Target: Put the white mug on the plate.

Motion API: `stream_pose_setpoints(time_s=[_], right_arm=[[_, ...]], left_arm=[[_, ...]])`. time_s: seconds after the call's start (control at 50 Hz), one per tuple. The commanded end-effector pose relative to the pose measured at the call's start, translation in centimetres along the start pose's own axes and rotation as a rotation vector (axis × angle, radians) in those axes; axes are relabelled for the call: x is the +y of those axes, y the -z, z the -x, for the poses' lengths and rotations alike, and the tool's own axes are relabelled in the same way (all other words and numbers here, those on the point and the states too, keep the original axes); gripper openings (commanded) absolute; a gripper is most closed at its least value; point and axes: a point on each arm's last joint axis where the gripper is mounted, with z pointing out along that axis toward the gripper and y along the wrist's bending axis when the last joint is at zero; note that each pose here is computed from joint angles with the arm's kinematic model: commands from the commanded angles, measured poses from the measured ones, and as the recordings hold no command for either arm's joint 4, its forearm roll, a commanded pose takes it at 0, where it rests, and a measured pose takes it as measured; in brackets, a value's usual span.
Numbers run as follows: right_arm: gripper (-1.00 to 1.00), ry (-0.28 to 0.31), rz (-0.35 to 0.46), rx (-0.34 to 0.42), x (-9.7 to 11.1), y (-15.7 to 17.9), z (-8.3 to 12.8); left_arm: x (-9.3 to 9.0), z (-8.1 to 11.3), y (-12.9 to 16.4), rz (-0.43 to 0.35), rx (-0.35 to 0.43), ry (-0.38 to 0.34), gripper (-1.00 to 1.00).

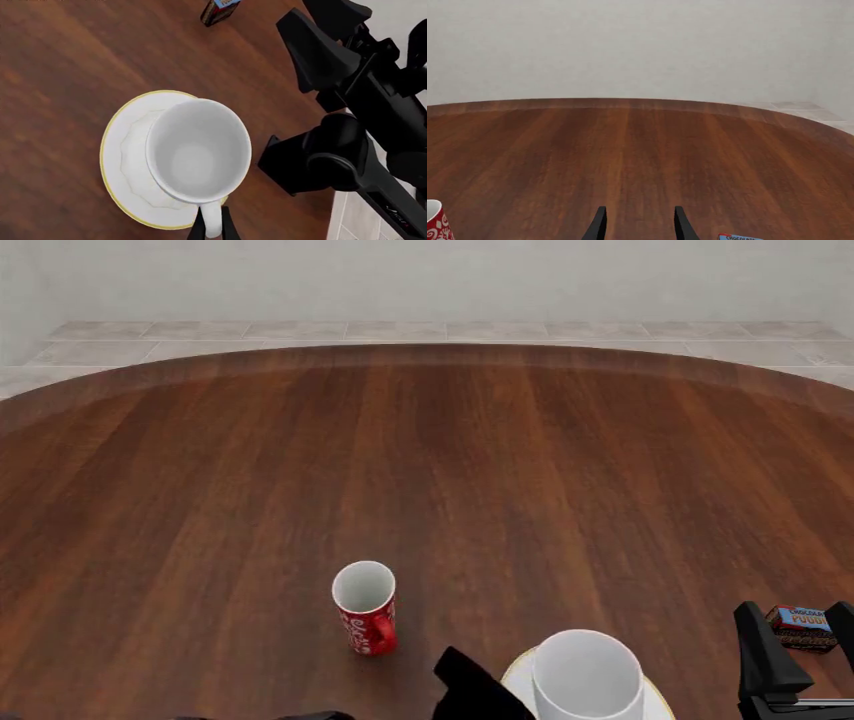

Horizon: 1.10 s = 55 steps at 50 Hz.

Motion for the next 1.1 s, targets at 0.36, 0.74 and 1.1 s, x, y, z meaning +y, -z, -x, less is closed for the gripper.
stream_pose_setpoints(time_s=[0.36, 0.74, 1.1], right_arm=[[1.0, 0.001, -0.001, 0.001, 0.0, 0.0, 0.0], [1.0, 0.001, 0.0, 0.001, 0.0, 0.0, 0.0], [1.0, 0.001, -0.001, 0.001, 0.0, 0.0, 0.0]], left_arm=[[0.4, 0.4, 0.0, 0.013, -0.004, -0.043, 1.0], [0.2, 0.5, 0.2, 0.011, 0.0, -0.053, 1.0], [0.5, 1.5, 3.7, 0.021, -0.031, -0.065, 1.0]])
